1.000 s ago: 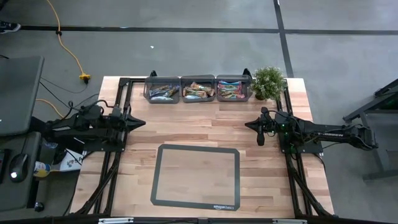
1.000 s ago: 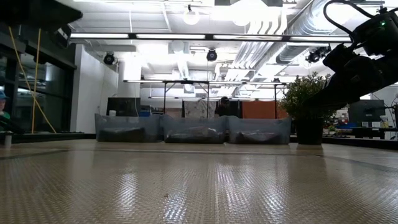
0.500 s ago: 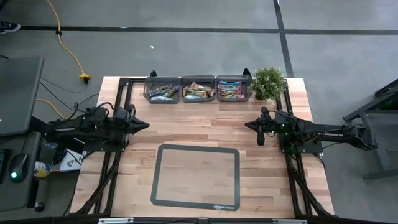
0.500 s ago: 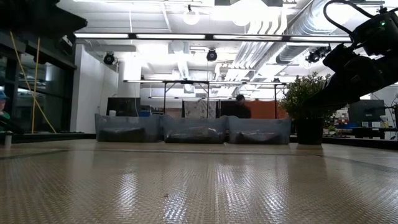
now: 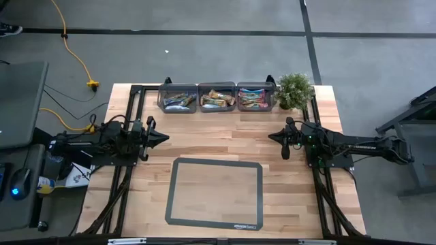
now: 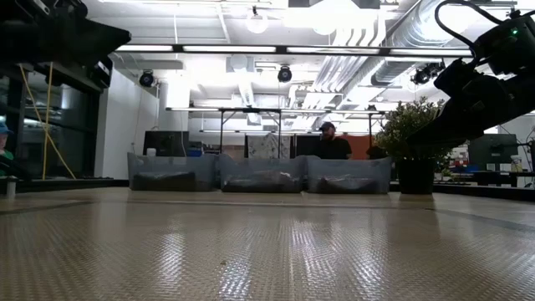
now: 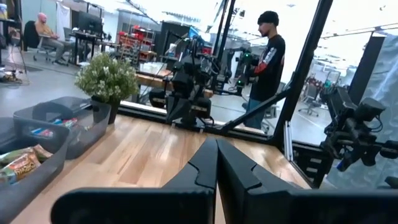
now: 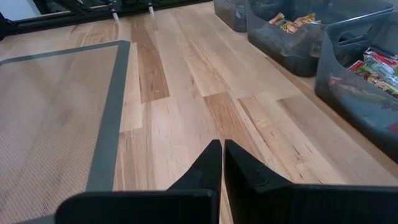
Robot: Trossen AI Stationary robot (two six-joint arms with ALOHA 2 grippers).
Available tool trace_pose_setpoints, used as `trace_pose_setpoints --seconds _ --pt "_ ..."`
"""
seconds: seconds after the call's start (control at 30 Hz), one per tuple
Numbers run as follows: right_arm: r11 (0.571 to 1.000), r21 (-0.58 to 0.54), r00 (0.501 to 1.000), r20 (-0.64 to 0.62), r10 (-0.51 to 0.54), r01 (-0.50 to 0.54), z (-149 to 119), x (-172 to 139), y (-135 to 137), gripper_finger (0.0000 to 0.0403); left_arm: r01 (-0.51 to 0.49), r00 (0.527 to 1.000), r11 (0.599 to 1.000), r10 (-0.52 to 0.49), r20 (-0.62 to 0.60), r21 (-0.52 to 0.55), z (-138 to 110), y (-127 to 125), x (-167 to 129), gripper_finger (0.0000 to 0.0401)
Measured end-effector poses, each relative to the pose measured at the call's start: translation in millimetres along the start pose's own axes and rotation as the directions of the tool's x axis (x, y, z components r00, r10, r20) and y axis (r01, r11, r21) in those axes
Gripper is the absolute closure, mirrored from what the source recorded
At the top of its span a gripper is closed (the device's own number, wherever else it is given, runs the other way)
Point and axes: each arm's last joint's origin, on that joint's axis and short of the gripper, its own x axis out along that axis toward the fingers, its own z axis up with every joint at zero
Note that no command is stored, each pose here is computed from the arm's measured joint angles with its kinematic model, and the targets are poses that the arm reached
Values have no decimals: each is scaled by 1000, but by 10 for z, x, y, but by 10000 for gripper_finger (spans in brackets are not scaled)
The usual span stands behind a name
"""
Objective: Pick and place Granola Bars by type
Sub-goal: Return to Home Position
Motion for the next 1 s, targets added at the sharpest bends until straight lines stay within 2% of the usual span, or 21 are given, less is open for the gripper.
trace_pose_setpoints --seconds 0.27,0.6,0.73,1.0 --pt "1000 0 1000 0 0 0 0 0 0 402 -15 1000 1000 15 -8 -25 -148 37 26 401" --pt "1000 0 1000 0 0 0 -1 0 0 402 -141 990 990 140 -26 -29 -273 100 34 401" --pt "1000 0 1000 0 0 0 0 0 0 402 -132 989 991 130 -73 -18 -317 103 31 401" --pt "1000 0 1000 0 0 0 1 0 0 402 -49 992 999 48 -114 -7 -347 83 35 401"
